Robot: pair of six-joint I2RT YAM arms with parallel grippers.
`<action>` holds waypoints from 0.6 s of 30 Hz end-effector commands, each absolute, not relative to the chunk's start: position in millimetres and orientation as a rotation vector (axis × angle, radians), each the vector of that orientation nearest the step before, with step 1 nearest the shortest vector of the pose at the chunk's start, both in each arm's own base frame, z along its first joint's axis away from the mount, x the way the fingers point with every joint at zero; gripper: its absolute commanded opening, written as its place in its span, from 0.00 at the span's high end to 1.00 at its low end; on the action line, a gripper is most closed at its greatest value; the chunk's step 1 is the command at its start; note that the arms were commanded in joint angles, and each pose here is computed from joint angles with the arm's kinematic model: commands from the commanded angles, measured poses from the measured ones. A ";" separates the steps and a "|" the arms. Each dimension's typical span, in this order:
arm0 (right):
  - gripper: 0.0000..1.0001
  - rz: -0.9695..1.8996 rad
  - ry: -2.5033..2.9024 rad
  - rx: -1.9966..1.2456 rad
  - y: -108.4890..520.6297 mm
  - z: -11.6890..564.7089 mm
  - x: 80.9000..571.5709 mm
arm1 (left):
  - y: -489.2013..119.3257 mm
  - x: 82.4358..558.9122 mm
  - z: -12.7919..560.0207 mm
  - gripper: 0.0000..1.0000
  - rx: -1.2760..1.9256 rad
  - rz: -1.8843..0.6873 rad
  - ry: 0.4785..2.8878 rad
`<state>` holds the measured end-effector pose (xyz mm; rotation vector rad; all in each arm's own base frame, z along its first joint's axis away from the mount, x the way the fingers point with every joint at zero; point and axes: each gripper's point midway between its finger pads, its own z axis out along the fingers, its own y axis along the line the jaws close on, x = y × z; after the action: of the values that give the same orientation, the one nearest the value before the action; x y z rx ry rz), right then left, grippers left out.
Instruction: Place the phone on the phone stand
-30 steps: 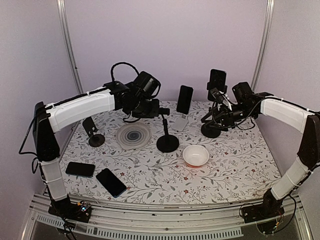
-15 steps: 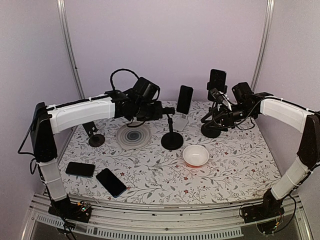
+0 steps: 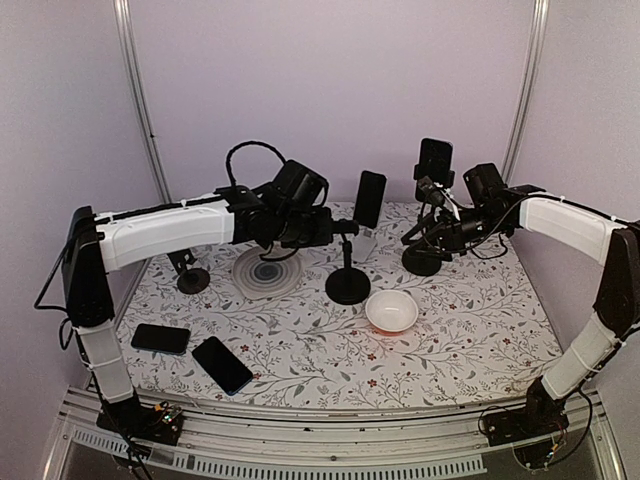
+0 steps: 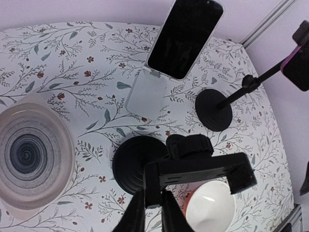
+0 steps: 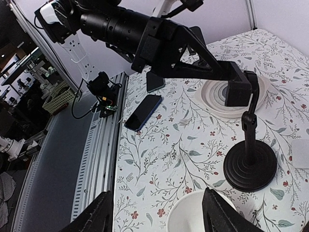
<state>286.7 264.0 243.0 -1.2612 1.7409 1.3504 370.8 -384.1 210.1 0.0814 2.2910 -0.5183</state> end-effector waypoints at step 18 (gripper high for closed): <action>0.22 1.316 1.723 -1.279 265.1 246.8 285.8 | -276.0 279.3 208.6 0.01 -0.134 -0.253 2.494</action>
<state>290.1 263.3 239.5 -1.2514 1.7690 1.3261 316.4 -329.2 254.2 0.0196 2.3226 -0.4307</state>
